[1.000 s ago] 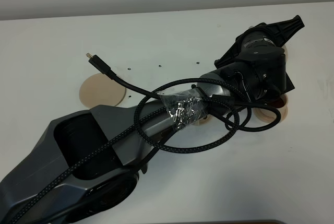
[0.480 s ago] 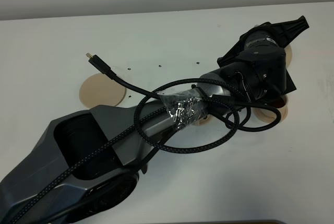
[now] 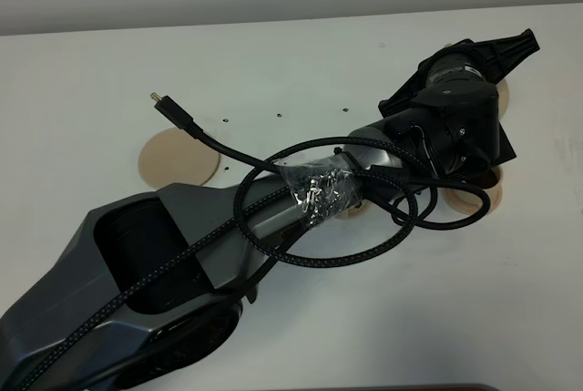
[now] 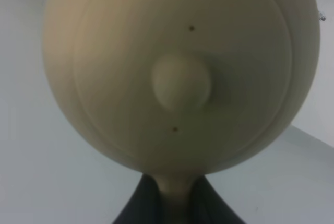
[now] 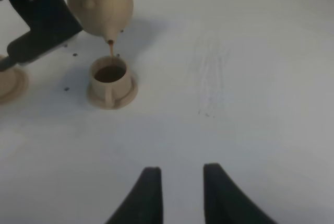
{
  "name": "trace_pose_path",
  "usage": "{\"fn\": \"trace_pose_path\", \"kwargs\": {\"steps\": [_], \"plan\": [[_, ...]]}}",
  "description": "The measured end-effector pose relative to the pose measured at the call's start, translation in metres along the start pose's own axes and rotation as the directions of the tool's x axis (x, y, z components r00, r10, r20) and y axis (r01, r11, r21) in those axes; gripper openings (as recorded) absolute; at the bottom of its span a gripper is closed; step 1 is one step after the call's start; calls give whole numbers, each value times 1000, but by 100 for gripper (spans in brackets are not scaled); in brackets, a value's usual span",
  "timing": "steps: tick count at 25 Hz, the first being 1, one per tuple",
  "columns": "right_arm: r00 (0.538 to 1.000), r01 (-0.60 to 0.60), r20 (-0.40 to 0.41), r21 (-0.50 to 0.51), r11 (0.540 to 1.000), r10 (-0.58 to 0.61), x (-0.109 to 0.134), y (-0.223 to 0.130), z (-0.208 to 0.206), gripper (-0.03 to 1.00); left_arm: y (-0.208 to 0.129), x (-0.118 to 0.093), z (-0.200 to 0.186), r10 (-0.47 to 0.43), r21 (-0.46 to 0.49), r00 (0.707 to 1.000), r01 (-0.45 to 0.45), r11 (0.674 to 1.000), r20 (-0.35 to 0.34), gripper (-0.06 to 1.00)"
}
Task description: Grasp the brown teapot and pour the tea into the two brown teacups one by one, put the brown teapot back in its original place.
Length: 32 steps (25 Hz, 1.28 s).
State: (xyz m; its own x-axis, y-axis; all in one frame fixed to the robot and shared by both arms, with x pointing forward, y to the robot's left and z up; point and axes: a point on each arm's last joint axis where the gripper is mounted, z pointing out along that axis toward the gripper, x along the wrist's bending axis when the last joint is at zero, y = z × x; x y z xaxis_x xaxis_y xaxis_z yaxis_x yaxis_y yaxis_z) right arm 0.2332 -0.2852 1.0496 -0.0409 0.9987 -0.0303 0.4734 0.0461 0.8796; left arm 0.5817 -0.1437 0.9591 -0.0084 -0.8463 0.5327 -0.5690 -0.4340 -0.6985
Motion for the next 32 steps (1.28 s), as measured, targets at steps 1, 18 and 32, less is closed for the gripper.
{"fn": "trace_pose_path", "kwargs": {"steps": [1, 18, 32], "plan": [[1000, 0, 0, 0, 1000, 0, 0, 0, 0, 19, 1, -1, 0, -11, -6, 1000, 11, 1000, 7, 13], [1000, 0, 0, 0, 1000, 0, 0, 0, 0, 19, -3, -16, -5, -315, 43, 924, 313, 949, 219, 13], [1000, -1, -1, 0, 1000, 1, 0, 0, 0, 19, -14, -2, -44, -654, 50, 556, 741, 670, 512, 13]]}}
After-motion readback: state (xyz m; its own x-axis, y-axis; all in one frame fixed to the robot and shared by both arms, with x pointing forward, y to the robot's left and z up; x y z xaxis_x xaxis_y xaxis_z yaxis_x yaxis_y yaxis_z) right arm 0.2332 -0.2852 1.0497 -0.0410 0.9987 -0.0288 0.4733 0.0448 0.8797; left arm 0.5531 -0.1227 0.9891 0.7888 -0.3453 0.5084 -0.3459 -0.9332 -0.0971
